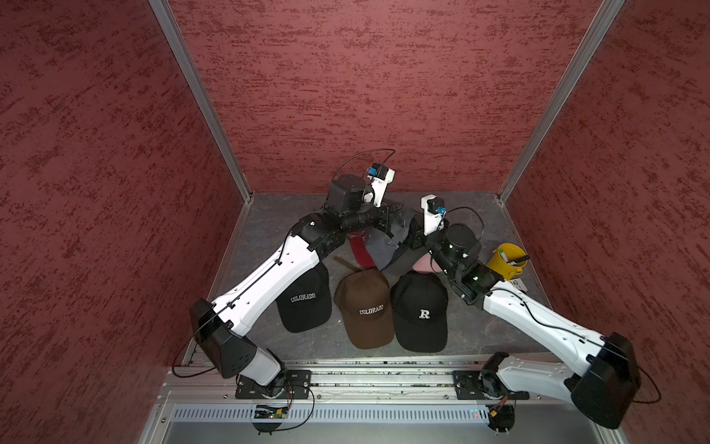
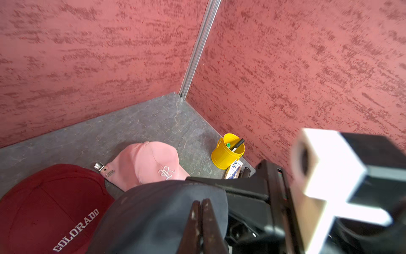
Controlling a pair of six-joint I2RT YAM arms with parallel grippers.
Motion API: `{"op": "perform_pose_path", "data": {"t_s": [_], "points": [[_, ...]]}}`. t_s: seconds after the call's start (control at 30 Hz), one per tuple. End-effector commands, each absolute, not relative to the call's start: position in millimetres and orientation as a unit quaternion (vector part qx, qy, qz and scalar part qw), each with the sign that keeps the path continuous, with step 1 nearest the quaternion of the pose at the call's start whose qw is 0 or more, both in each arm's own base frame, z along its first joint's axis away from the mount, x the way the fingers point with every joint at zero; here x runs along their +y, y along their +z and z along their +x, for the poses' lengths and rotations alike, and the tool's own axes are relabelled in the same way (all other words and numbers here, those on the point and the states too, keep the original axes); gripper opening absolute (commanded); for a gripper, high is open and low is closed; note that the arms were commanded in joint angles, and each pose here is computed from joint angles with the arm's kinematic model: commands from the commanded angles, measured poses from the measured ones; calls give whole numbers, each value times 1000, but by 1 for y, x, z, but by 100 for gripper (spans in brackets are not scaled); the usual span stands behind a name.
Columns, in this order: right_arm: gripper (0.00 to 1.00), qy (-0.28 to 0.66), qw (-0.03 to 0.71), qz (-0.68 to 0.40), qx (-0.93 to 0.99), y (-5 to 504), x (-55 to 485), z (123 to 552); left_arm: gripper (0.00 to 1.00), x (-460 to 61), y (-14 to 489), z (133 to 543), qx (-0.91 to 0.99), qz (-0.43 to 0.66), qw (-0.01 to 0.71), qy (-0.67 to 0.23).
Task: Open the adjustable buckle of the baseball cap
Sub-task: Open the adjustable buckle on the baseball cap.
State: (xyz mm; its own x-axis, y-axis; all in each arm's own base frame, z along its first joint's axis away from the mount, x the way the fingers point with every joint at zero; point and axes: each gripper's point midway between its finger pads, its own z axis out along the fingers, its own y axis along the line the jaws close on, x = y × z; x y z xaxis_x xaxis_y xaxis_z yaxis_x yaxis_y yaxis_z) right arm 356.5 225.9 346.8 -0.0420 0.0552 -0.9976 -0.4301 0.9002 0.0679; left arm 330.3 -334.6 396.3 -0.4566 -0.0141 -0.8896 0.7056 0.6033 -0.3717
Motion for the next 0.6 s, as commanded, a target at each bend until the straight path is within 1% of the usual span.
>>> {"op": "perform_pose_path", "data": {"t_s": [0.0,0.2,0.57], "points": [[0,203,680,-116,695,361,226,361,0,-324,416,325,742,221,500,-387],[0,210,671,-107,703,359,224,366,0,-327,412,319,745,229,493,-388],[0,220,655,-88,718,351,215,375,0,-328,409,310,745,235,500,-375]]}}
